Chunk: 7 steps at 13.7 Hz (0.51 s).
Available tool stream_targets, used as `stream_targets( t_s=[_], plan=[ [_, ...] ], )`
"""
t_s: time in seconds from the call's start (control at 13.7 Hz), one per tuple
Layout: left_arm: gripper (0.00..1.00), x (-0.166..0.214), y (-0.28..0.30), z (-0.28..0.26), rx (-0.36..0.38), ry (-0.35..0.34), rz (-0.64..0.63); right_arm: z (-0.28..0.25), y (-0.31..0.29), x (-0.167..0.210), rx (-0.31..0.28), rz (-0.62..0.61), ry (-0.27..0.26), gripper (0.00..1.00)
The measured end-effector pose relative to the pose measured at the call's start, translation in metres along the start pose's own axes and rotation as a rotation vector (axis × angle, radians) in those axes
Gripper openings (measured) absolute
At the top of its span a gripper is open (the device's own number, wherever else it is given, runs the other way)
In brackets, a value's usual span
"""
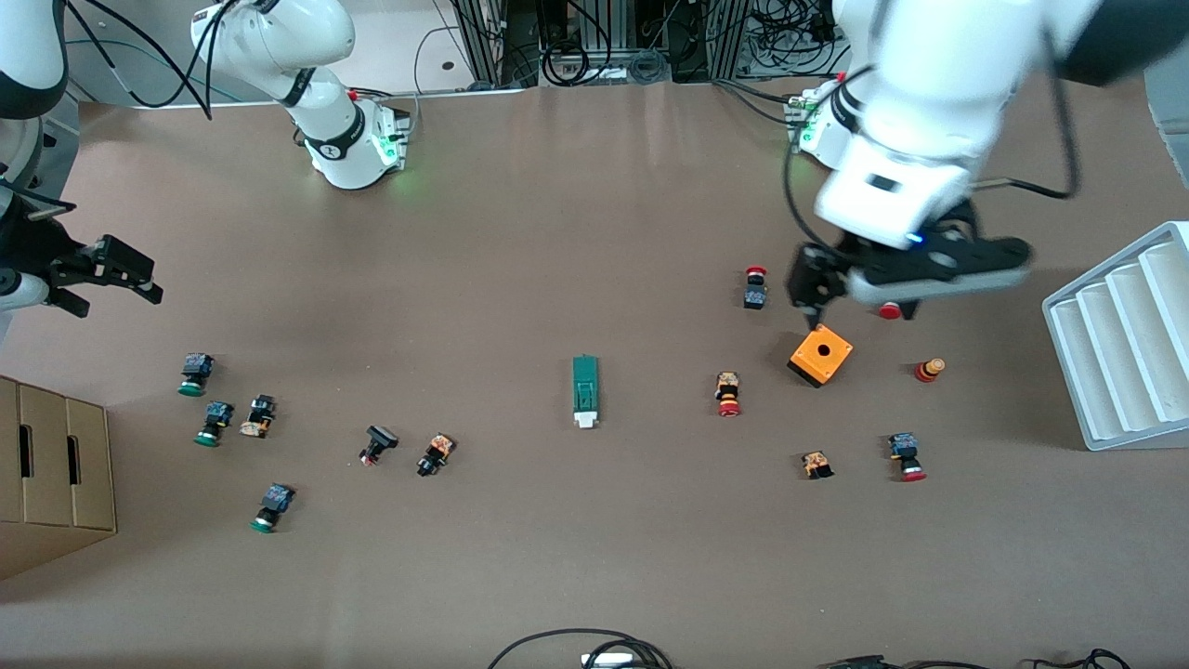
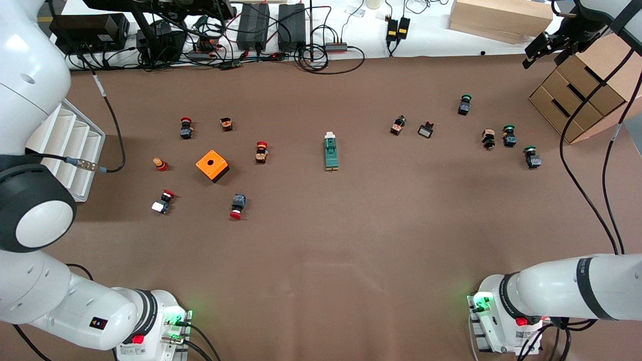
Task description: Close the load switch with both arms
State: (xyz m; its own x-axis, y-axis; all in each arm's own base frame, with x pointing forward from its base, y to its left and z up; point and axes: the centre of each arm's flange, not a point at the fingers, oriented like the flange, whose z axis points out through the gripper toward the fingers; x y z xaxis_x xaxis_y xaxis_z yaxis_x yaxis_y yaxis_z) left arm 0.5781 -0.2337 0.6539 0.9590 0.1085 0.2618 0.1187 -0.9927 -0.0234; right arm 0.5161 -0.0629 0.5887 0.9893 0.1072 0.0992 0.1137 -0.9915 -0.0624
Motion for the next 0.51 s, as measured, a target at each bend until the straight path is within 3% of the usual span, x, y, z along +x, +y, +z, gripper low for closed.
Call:
stream_targets(
  t_s=[0.22, 0.51],
  plan=[
    [1.00, 0.022, -0.050, 0.007, 0.001, -0.022, -0.007, -0.001, -0.001, 0.000, 0.000, -0.001, 0.002, 1.00],
    [1.00, 0.035, -0.106, 0.021, -0.007, -0.101, -0.091, -0.003, -0.001, -0.002, 0.001, -0.002, 0.005, 1.00]
  ],
)
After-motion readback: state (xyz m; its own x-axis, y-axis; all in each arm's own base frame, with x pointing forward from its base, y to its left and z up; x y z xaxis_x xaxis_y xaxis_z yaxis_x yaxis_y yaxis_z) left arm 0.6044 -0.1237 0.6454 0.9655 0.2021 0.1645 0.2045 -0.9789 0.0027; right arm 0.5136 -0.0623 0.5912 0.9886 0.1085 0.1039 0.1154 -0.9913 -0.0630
